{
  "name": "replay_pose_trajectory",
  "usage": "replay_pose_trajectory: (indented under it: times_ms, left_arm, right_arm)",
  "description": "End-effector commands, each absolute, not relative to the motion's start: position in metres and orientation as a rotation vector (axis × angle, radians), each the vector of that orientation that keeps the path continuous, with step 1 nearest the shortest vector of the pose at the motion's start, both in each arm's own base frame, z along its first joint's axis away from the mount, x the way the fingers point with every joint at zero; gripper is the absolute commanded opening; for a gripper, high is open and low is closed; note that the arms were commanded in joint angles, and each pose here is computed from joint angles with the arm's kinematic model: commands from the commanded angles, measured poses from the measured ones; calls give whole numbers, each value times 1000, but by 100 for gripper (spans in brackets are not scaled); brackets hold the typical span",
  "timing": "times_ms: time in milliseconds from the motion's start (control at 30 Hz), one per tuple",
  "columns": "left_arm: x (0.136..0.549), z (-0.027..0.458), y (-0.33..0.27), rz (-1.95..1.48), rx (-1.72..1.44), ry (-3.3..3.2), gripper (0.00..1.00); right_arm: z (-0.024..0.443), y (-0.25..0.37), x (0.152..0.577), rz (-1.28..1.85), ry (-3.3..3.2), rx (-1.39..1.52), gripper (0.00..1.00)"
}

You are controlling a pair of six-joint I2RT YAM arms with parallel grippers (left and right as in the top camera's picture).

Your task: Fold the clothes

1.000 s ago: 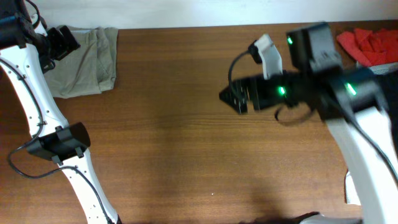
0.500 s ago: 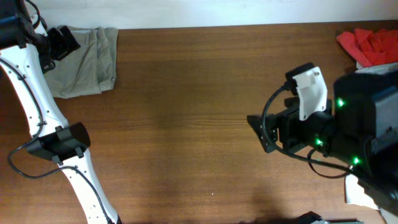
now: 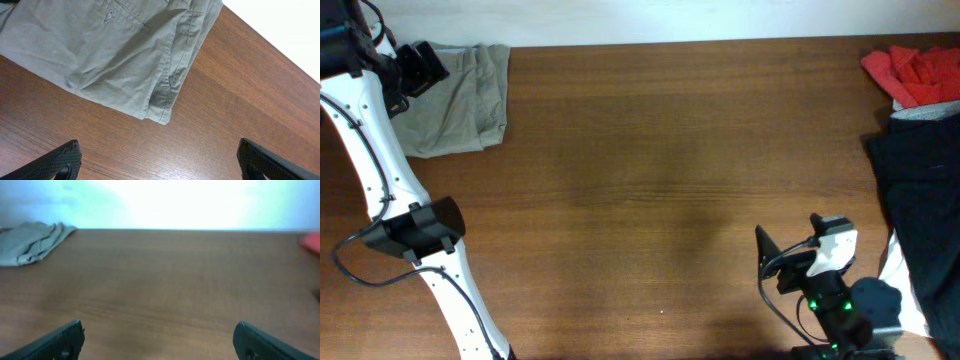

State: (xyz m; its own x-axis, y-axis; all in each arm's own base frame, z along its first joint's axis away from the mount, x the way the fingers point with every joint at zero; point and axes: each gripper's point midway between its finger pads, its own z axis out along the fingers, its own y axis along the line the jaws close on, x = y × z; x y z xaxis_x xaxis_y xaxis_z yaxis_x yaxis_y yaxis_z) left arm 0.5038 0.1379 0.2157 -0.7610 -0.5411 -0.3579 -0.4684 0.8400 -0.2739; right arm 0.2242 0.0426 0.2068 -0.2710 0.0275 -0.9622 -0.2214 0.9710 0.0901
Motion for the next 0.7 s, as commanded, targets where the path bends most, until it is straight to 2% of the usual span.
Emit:
replay_pose_trajectory:
  times_ms: [0,267,367,467,667]
  left_arm:
    - [504,221,138,-235,-724,2582,99]
    - [504,221,138,-235,-724,2582,99]
    - [504,221,138,-235,-724,2582,99]
    - [504,221,138,-235,-724,2582,99]
    - [504,221,138,-235,-724,2582,99]
  right_arm:
    - [190,47,226,215,1746,-232,99]
    - [203,36,239,159,1490,-196,99]
    - [204,18,244,188,1454,-11,99]
    - [204,9,245,162,1455,38,99]
    - [171,6,246,151,1586,70,99]
